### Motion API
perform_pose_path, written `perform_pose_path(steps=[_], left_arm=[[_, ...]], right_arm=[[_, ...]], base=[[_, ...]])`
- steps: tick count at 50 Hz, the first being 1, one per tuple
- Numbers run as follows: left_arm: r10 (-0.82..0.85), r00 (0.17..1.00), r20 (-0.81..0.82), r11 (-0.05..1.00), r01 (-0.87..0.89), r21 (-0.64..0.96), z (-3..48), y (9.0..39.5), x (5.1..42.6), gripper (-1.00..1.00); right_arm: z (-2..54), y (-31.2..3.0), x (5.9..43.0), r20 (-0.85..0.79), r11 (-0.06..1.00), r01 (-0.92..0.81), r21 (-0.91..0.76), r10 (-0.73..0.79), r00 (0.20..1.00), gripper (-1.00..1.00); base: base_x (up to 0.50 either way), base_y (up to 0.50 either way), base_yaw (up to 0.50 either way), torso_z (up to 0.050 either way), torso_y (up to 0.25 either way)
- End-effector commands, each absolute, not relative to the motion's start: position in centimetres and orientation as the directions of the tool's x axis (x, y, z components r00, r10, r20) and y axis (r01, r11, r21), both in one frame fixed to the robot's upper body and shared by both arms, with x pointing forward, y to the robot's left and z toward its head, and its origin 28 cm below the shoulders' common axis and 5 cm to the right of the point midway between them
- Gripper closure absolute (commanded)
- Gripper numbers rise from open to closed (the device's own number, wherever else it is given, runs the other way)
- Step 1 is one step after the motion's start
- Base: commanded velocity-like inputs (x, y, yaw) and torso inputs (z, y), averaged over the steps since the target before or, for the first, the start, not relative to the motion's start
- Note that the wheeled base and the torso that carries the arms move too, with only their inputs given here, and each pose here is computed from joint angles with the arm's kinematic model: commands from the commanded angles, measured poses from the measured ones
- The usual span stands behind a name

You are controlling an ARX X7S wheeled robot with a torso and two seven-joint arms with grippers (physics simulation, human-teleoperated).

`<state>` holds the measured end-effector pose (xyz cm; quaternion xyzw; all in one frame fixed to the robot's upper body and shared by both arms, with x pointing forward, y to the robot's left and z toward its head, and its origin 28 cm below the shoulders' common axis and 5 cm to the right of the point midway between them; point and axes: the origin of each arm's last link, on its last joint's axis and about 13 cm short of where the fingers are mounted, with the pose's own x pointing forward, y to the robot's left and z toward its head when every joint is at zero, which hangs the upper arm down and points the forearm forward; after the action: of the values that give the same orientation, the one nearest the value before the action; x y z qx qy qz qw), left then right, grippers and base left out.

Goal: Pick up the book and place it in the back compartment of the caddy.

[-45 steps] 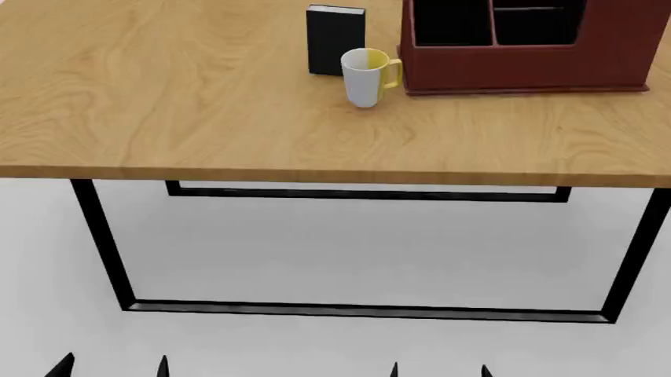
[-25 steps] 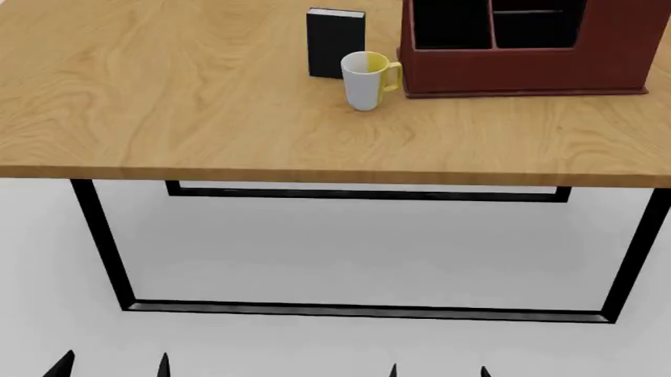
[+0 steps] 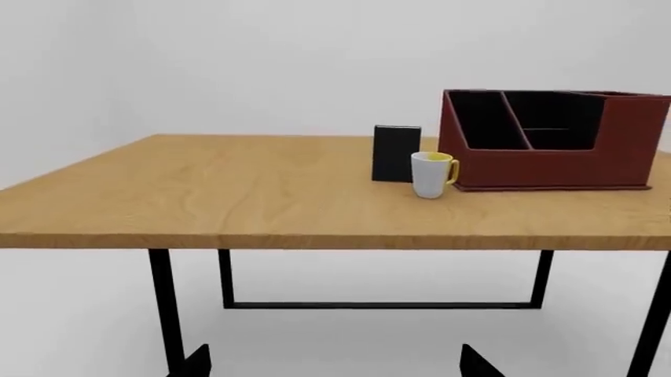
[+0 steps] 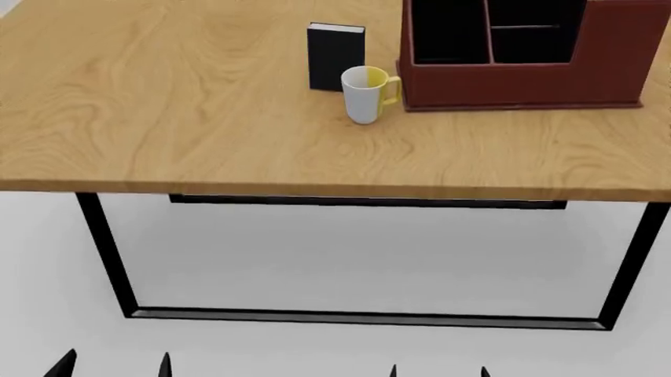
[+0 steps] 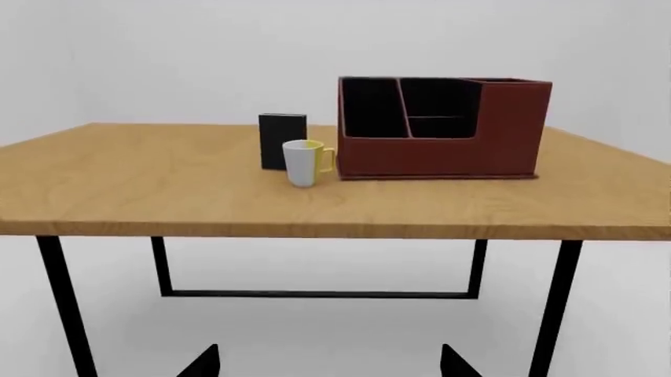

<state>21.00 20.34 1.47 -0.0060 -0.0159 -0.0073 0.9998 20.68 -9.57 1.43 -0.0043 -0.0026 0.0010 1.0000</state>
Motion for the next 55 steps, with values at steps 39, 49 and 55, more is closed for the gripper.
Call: perform_pose_path(steps=[39, 49, 55], left_arm=[[-0.009, 0.999, 0.052, 0.999, 0.007, 0.034, 5.2, 21.6, 21.4, -1.00], [-0.015, 0.999, 0.048, 0.998, 0.013, 0.054, 6.9, 22.4, 21.6, -1.00], [-0.027, 0.998, 0.055, 0.997, 0.024, 0.067, 8.3, 22.9, 21.8, -1.00]], right_arm=[[5.1, -11.4, 21.8, 0.108, 0.997, 0.073, -0.029, -0.070, 0.992, -1.00], [7.7, -12.1, 22.3, 0.170, 0.994, 0.101, -0.038, -0.093, 0.981, -1.00], [10.3, -13.2, 23.0, 0.240, 0.988, 0.151, -0.045, -0.136, 0.961, -1.00]], base=[[0.00, 0.00, 0.00, 0.036, 0.000], [0.00, 0.00, 0.00, 0.000, 0.000], [0.00, 0.00, 0.00, 0.000, 0.000]])
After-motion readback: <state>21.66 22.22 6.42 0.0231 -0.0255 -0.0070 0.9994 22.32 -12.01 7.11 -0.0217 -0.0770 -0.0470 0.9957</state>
